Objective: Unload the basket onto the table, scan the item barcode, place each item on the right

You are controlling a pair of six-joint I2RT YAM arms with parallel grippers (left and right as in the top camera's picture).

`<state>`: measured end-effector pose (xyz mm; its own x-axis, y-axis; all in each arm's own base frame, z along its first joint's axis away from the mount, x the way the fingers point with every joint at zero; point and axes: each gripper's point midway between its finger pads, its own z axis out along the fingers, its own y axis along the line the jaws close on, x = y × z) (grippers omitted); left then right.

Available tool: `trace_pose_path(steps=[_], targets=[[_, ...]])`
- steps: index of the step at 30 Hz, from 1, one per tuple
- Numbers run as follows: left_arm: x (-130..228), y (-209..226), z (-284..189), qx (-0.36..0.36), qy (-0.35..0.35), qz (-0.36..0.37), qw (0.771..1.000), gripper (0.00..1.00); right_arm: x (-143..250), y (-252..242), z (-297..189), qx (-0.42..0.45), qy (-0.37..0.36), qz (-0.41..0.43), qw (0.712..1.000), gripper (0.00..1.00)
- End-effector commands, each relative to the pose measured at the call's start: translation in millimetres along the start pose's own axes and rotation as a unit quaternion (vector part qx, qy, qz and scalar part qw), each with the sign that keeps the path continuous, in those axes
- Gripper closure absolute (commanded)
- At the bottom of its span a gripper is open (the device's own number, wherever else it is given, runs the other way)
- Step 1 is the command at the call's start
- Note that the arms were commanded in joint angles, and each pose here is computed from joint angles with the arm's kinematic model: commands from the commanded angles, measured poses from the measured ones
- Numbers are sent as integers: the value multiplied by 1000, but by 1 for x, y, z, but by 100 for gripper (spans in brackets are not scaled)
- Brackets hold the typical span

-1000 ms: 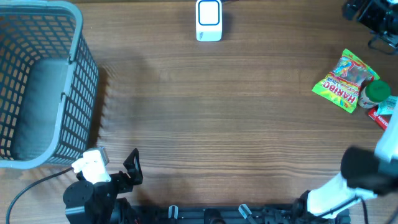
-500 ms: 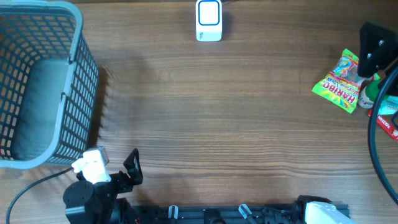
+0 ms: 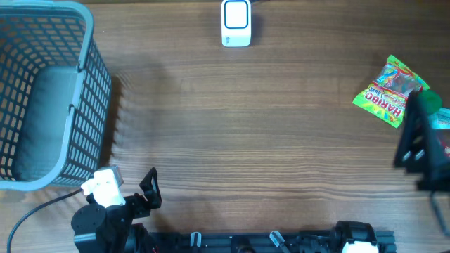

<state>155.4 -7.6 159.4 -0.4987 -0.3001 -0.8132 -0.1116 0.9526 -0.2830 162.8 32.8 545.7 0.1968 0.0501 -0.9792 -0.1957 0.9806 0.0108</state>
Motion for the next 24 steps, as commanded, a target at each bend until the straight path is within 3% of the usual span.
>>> trace_pose_path(steps=[1,10,24], targets=[[0,-4,-1,12,-3,-2,1000,0,47,12,-7,-39,-10,-9,999,0],[0,-4,-1,12,-3,-2,1000,0,175,15,-8,-71,-78,10,994,0],[0,-4,-1,12,-3,-2,1000,0,319,-38,6,57,-21,56,997,0]])
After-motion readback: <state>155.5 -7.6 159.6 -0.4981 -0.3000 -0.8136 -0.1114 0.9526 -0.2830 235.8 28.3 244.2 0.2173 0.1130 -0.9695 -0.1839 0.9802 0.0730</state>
